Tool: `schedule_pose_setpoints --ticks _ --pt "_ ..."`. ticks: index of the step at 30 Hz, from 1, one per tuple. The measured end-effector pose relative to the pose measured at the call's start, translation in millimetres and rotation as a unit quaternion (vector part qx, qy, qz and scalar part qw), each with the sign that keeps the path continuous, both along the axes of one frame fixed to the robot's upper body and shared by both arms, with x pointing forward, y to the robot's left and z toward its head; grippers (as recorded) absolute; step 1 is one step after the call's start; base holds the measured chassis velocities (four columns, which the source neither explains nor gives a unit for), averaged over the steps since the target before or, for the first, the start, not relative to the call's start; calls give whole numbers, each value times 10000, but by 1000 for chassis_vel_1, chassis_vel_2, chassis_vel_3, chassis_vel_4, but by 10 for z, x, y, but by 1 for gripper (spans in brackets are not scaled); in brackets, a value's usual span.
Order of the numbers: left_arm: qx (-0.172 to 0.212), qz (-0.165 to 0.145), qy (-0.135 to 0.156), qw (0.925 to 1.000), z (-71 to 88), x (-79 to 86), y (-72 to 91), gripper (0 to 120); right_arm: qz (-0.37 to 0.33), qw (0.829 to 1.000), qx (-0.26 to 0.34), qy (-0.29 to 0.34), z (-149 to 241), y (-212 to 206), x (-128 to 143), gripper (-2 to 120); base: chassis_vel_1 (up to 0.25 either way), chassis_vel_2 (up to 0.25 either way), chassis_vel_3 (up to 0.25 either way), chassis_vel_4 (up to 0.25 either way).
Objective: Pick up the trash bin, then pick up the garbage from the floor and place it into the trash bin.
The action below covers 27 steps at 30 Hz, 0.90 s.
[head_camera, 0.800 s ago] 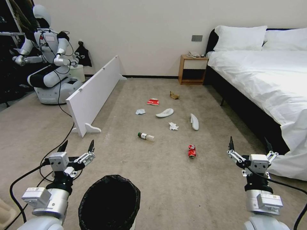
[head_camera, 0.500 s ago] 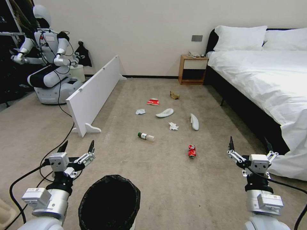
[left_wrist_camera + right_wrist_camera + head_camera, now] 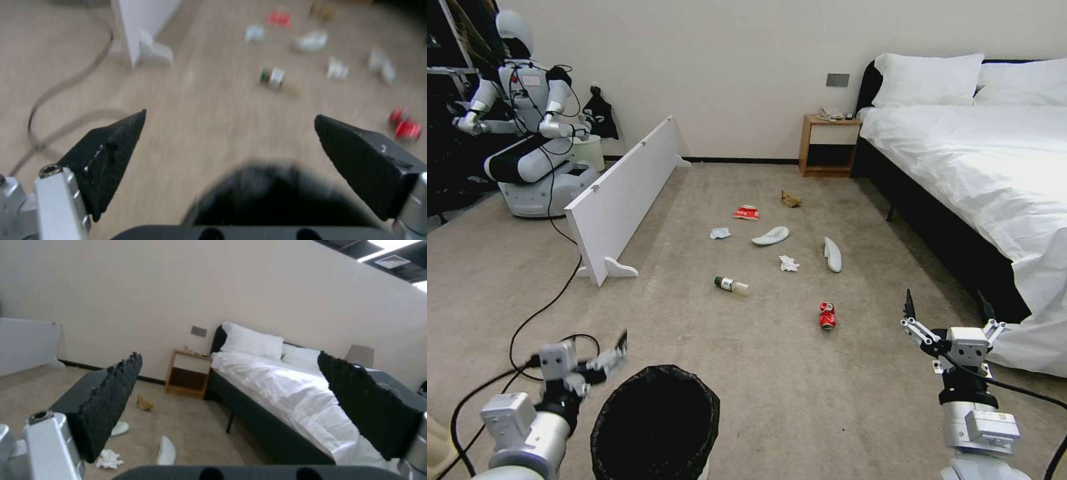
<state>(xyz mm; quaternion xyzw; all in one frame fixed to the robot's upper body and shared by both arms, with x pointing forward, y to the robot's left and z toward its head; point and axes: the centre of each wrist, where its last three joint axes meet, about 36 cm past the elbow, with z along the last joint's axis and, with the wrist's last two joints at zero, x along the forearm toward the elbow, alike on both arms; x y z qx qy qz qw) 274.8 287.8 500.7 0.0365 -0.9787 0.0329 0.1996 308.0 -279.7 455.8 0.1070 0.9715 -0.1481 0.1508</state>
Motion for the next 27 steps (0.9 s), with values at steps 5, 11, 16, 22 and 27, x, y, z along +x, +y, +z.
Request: schedule_pose_setpoints --ticks 5,11,16,22,27 --pt "-89 21 611 9981 -238 -30 -9 100 -19 10000 -25 -6 -12 -30 -30 100 0 0 0 0" --pt "-105 105 1065 9942 -523 -32 -2 100 -27 10000 -23 -14 -14 -41 -37 100 0 0 0 0" --pt "-192 170 1293 9913 -690 -4 23 100 -29 10000 -10 -17 -12 -48 -37 100 0 0 0 0" --pt "-303 288 1409 9891 -827 96 89 100 -51 10000 -13 -20 -4 -74 -44 100 0 0 0 0" --pt "-350 347 1464 9880 -873 135 125 100 -56 10000 -19 -5 -12 -81 -58 100 0 0 0 0"
